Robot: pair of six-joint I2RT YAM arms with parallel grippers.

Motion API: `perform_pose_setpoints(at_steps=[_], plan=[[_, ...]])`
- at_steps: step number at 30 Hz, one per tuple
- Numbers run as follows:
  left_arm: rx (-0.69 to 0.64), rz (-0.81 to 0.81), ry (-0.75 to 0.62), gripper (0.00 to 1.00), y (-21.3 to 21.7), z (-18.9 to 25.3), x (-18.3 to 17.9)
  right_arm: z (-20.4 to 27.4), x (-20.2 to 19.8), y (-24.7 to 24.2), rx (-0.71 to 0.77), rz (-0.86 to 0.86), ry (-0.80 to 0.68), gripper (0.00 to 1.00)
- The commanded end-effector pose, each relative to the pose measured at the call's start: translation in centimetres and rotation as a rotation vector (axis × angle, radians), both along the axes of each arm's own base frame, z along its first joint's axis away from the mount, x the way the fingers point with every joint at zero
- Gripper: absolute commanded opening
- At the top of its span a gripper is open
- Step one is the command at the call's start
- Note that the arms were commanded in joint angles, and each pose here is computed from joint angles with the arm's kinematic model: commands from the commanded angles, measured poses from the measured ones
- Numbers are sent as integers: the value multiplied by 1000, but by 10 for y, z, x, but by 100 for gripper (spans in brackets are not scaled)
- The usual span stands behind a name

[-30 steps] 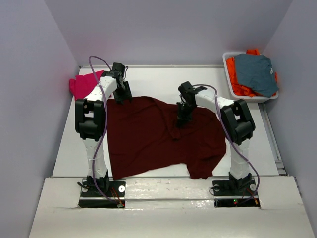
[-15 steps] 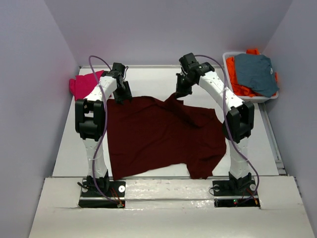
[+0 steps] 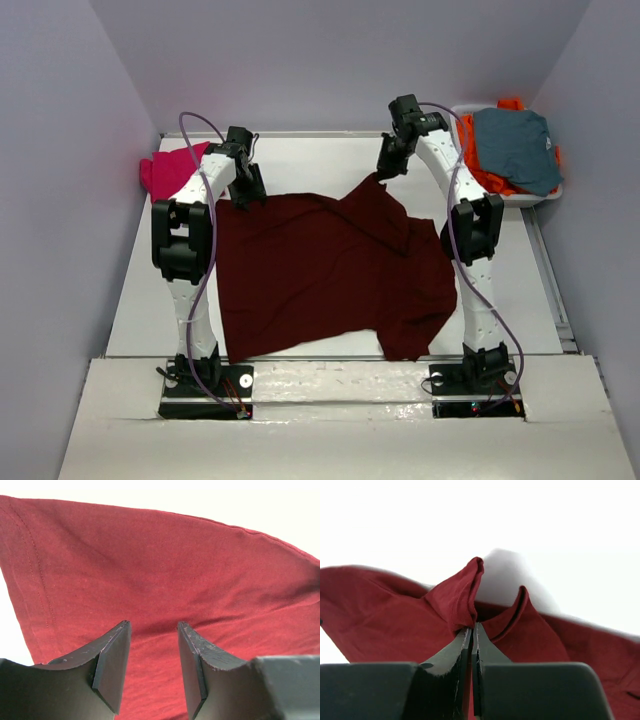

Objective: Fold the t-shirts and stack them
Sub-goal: Fold the tshirt

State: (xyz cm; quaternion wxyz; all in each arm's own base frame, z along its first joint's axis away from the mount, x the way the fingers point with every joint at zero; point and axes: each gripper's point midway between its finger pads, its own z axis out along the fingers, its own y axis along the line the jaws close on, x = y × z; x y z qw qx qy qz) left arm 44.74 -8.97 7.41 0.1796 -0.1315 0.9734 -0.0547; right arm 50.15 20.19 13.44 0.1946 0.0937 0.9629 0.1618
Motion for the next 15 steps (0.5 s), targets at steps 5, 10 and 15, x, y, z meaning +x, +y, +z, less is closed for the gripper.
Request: perform_pose_setpoints(at_steps=[5, 10, 15], plan=[[18, 7, -29, 53, 8, 21, -8, 26, 44, -19, 40, 8, -159, 7], [25, 9, -20, 53, 10, 19, -10, 46, 64, -33, 46, 2, -260, 7], [32, 14, -18, 53, 11, 21, -10, 78, 81, -40, 38, -1, -390, 7]])
